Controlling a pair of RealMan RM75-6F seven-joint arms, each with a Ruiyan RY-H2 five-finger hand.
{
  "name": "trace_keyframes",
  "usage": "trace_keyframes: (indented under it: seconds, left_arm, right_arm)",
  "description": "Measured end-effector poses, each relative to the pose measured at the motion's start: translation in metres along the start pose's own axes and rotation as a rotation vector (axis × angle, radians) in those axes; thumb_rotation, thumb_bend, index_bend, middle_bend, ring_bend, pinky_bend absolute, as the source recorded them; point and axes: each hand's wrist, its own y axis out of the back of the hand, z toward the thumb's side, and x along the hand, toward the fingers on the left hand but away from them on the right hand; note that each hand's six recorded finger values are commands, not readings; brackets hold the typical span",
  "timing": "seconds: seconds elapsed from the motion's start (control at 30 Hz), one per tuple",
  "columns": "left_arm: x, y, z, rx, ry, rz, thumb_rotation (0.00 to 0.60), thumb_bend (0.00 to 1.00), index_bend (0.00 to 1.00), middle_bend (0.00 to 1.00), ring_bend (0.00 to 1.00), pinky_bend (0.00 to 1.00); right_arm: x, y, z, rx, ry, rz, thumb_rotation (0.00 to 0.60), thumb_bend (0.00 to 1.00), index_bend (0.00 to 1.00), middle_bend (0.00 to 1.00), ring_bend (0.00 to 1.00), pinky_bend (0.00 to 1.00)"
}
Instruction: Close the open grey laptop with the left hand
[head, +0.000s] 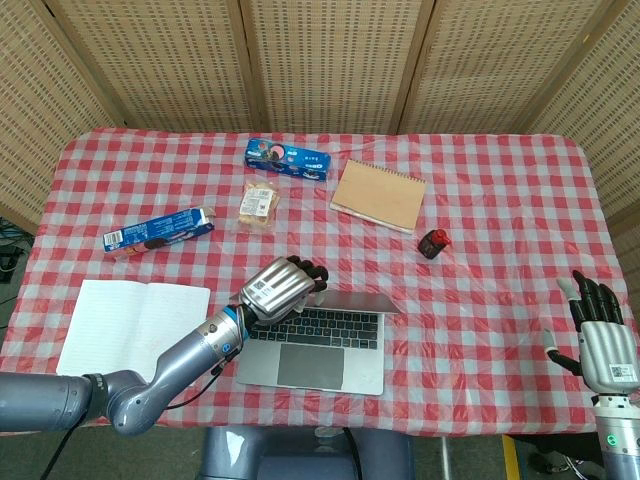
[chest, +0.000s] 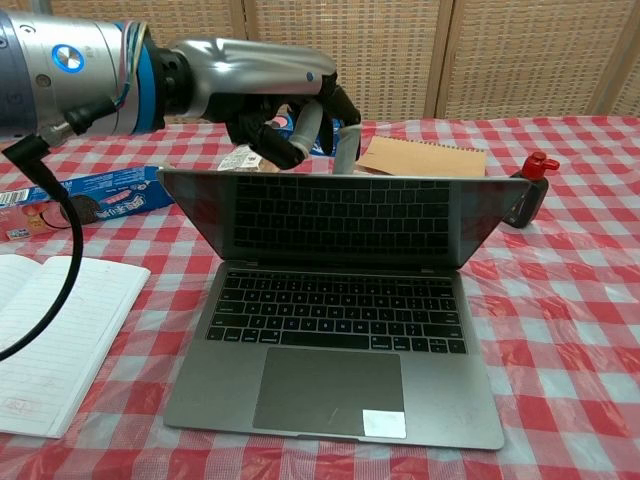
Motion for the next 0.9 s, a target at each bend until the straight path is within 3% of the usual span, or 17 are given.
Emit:
trace_keyframes:
  seconds: [0.43,0.9]
  left_arm:
    - [-0.019,-0.03,0.007,-0.001,-0.023,-0.073,0.6,1.0,0.52,0.3,0.3,0.33]
    - [-0.042,-0.078,0.013,-0.007,-0.053,-0.154,0.6,1.0,0.52,0.3,0.3,0.33]
  right_arm:
    - [0.001,0.0,0.003,-0.001,0.012,-0.007,0.6,0.65,0.0,0.0,0.0,0.0]
    - [0.0,-0.001,0.001,-0.003,-0.001,-0.011,0.6,0.68,0.0,0.0,0.0,0.0]
